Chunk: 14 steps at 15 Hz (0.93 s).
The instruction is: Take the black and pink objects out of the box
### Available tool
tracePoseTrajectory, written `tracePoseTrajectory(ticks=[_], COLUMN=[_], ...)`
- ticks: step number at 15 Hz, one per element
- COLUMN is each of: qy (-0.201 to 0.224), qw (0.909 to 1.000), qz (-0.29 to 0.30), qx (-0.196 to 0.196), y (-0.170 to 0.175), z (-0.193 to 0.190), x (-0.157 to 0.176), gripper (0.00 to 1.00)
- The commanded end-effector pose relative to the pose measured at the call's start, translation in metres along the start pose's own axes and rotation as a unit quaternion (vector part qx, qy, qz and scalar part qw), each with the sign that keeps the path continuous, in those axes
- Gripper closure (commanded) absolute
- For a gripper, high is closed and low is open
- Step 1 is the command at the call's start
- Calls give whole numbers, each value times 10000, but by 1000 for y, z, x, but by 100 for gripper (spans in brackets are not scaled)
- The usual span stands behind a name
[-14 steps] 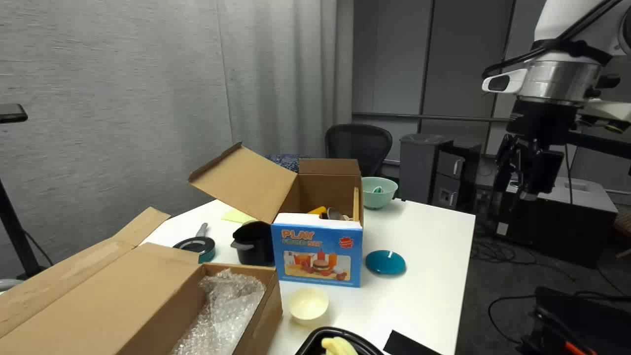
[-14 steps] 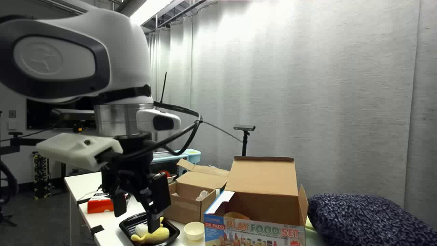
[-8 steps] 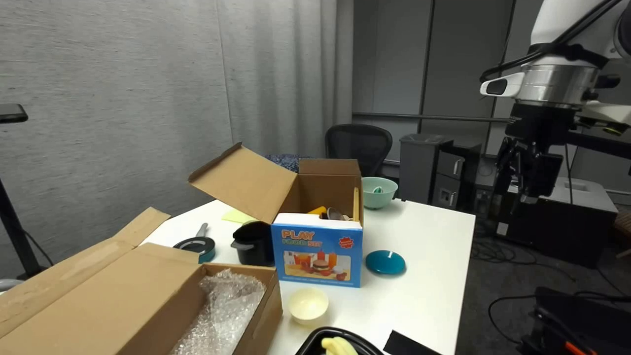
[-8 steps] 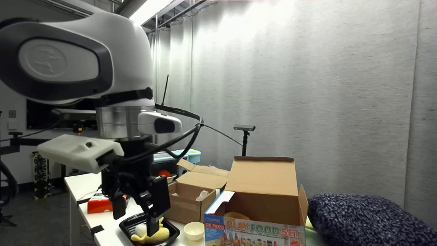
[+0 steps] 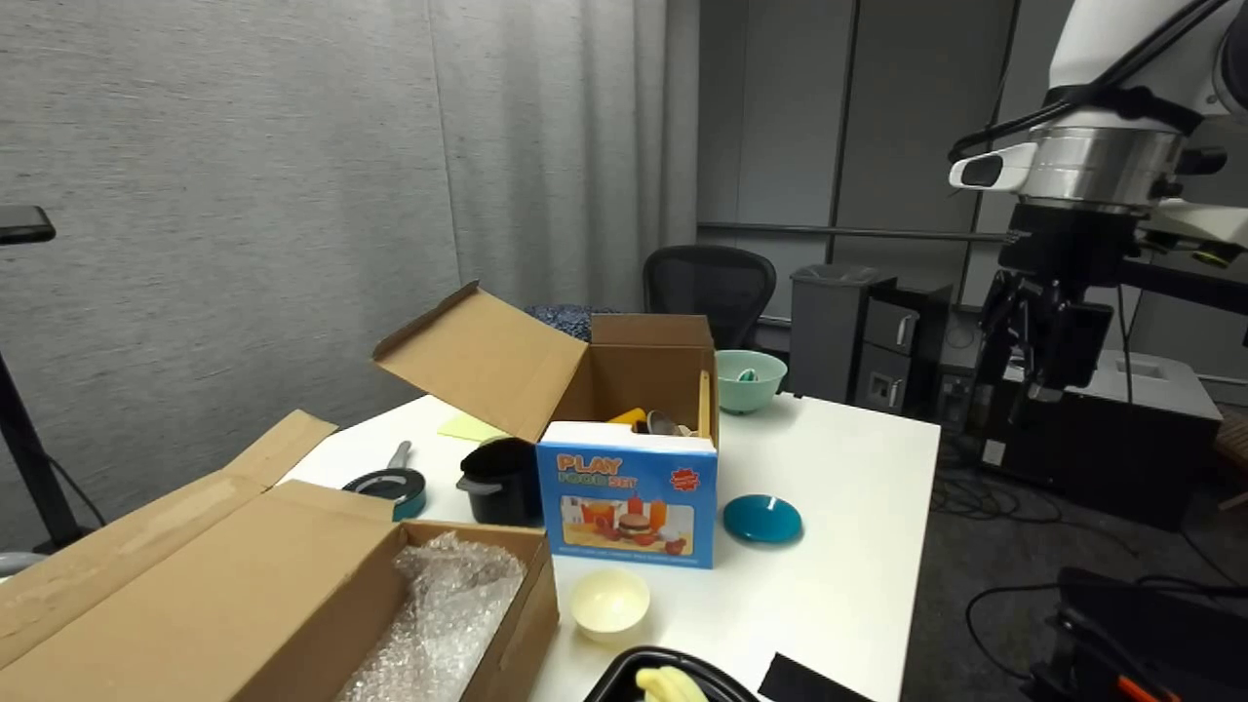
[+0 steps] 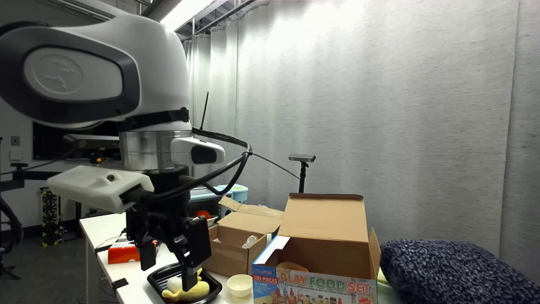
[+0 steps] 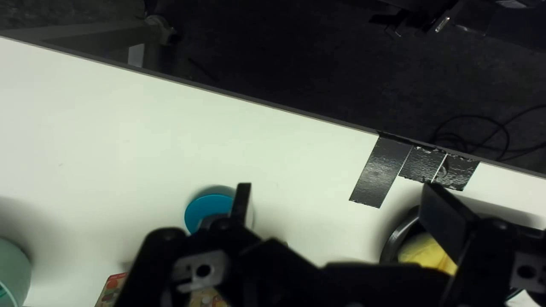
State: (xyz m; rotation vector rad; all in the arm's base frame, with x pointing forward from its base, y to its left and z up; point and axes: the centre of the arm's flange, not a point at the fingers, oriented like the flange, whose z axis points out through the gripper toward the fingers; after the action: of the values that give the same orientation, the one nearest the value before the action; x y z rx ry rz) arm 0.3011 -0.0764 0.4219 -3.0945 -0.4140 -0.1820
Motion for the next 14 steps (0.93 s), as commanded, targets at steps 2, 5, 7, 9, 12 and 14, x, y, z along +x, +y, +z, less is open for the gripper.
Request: tracePoseTrajectory(ticks=[2,5,7,9,12,14], qy=[336,674,856,996,1297,1328], qw=[9994,9974,9957,9941,9902,9901], qz=[109,223,267,313,162,218], qx=[-73,-155,-214,-298,-487,-406], y=[7,18,26,33,43,46], z=[-13,-27,-29,-28,-19,-13], x=[24,60,91,122,170,190], gripper=[0,0,0,0,0,0])
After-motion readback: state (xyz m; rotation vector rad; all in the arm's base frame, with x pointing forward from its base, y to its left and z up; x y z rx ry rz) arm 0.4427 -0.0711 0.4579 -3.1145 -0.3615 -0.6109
